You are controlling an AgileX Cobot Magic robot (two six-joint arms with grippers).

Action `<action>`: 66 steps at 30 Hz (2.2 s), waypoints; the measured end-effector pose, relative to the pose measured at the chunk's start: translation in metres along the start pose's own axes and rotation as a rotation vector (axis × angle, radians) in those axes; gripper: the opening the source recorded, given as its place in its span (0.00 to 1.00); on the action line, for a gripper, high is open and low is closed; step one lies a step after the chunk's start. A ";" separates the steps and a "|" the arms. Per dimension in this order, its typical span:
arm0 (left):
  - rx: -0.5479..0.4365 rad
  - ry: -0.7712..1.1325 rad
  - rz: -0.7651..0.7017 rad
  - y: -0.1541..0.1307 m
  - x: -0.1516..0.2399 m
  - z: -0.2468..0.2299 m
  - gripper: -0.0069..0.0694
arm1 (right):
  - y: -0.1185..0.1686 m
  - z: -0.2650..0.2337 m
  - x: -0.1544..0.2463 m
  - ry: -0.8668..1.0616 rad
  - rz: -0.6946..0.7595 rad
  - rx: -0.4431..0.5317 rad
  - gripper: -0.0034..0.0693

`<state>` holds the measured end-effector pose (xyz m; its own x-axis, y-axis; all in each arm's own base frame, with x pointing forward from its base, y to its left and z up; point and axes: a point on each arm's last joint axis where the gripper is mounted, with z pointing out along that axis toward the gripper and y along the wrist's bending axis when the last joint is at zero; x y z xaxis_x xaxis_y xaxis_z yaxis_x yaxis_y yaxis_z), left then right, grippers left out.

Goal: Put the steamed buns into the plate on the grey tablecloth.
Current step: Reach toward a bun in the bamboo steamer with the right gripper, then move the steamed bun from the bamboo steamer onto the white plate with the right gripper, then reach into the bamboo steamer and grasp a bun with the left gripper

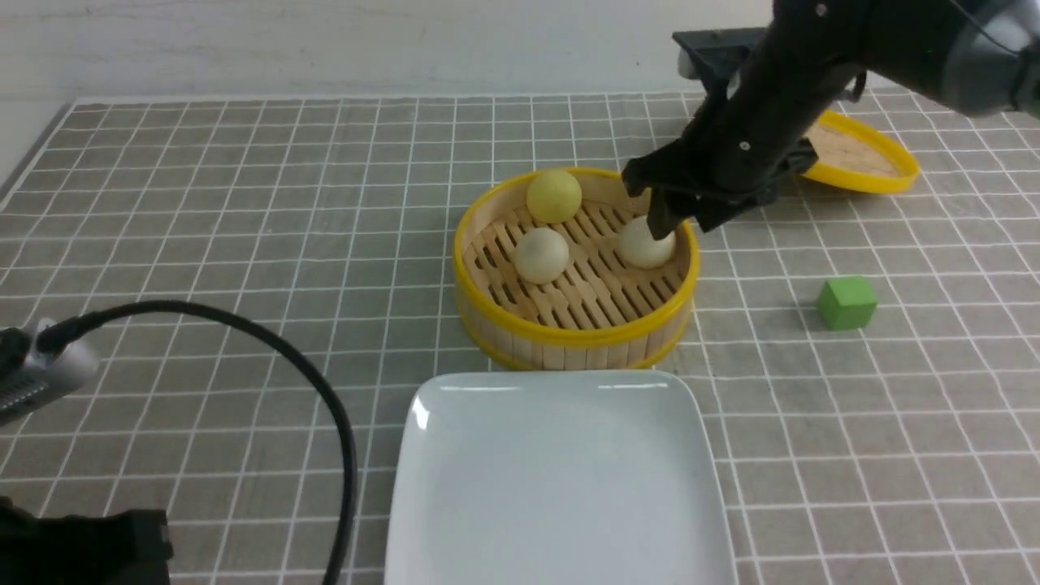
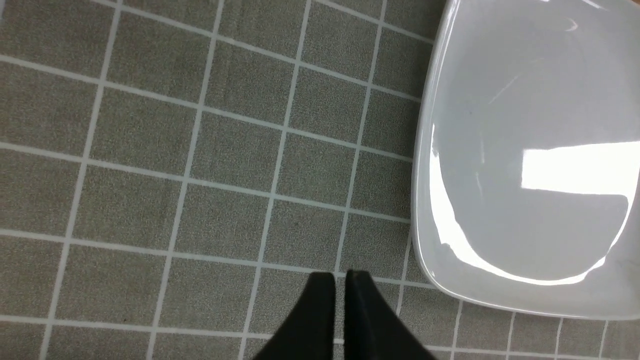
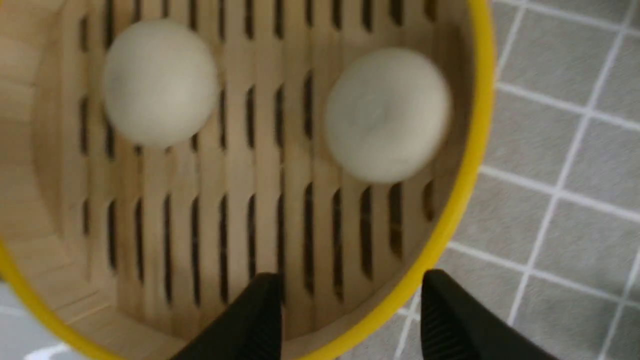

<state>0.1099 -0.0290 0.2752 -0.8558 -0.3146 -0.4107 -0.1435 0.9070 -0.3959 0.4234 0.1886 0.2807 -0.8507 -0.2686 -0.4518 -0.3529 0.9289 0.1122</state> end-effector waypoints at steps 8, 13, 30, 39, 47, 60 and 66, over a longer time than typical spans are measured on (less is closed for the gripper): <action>0.001 -0.011 0.001 0.000 -0.001 0.000 0.19 | 0.004 0.043 -0.010 -0.063 -0.016 0.028 0.58; 0.000 -0.015 0.002 0.000 -0.001 0.000 0.20 | -0.003 0.076 -0.010 -0.093 -0.054 0.077 0.57; -0.002 -0.015 0.004 0.000 -0.001 0.000 0.24 | 0.008 -0.012 -0.008 -0.053 -0.061 0.027 0.08; -0.021 -0.027 0.017 0.002 -0.002 0.000 0.26 | 0.032 -0.097 0.039 0.051 -0.091 -0.174 0.08; -0.016 -0.049 0.018 0.001 -0.004 0.000 0.27 | 0.062 -0.019 0.133 0.334 -0.065 -0.254 0.08; -0.015 -0.046 0.018 0.001 -0.004 0.000 0.30 | 0.075 0.003 0.139 0.233 -0.014 -0.280 0.49; -0.054 0.114 -0.001 0.003 -0.005 0.014 0.31 | 0.061 -0.052 0.116 0.193 -0.078 -0.300 0.50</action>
<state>0.1209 -0.0288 0.2650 -0.9060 -0.2849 -0.3132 -0.1688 0.9214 -0.3501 0.2831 0.2006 0.2815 -0.8642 -0.4059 -0.2971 -0.4943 0.7950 0.3516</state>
